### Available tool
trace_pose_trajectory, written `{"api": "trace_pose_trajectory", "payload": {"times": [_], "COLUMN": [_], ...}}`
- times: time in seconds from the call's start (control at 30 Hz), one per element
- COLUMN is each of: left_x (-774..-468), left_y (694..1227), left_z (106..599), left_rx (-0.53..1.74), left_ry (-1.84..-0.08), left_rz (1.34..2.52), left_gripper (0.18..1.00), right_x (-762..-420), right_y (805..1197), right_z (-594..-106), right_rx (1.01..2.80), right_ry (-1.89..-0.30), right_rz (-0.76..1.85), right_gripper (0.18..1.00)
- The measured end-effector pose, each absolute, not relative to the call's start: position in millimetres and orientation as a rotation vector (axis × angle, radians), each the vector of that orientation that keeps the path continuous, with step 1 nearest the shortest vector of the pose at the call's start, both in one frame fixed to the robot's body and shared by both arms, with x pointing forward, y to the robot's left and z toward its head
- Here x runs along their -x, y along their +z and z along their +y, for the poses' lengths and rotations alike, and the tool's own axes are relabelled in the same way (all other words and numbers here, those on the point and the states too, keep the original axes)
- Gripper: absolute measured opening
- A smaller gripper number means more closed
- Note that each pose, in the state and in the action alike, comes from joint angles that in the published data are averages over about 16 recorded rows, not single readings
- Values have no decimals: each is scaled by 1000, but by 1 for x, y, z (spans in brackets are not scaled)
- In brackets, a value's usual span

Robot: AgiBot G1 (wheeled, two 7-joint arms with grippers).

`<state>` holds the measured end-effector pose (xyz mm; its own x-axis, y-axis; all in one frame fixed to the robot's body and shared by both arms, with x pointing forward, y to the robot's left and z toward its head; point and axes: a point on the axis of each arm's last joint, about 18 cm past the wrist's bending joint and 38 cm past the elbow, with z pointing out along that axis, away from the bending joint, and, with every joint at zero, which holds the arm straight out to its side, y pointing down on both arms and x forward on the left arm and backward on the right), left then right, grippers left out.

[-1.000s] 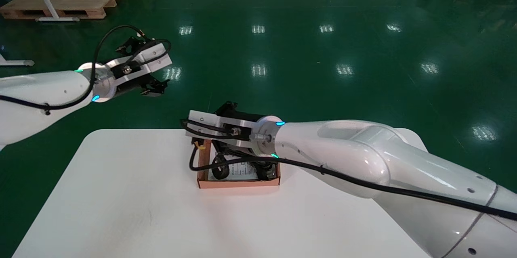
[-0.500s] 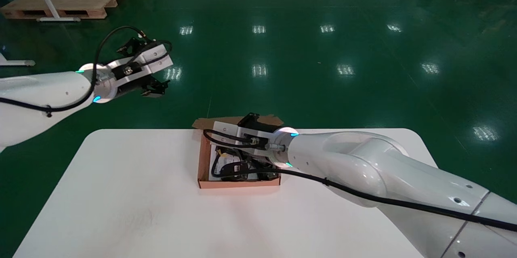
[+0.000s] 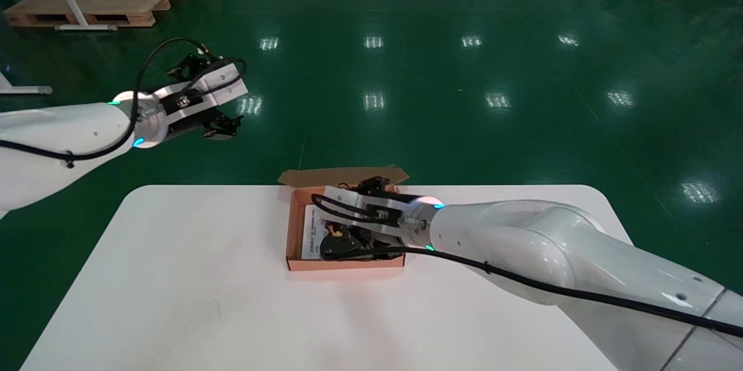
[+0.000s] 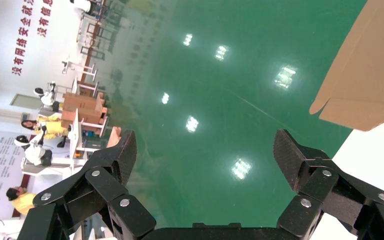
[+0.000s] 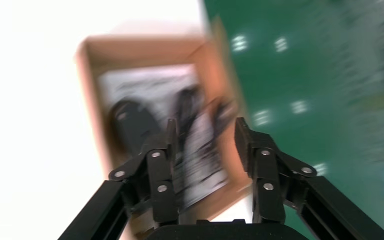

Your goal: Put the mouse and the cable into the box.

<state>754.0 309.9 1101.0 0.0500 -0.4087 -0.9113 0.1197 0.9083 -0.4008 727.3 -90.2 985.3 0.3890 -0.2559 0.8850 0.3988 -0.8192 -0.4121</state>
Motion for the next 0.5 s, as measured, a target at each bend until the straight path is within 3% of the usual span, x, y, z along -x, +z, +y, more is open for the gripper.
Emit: {"api": "trace_pose_trajectory", "payload": {"times": [0.5], "left_x": [-752], "left_y": [1088], "left_z": [312], "left_rx": [268], "left_ry": [-459], "left_rz": [1507], "left_gripper": [1001], "right_x": [-695], "right_y": [945], "right_z": [-152], "right_rx": [2049], "right_ry": [-1043], "right_rz": [107], "right_gripper": [726]}}
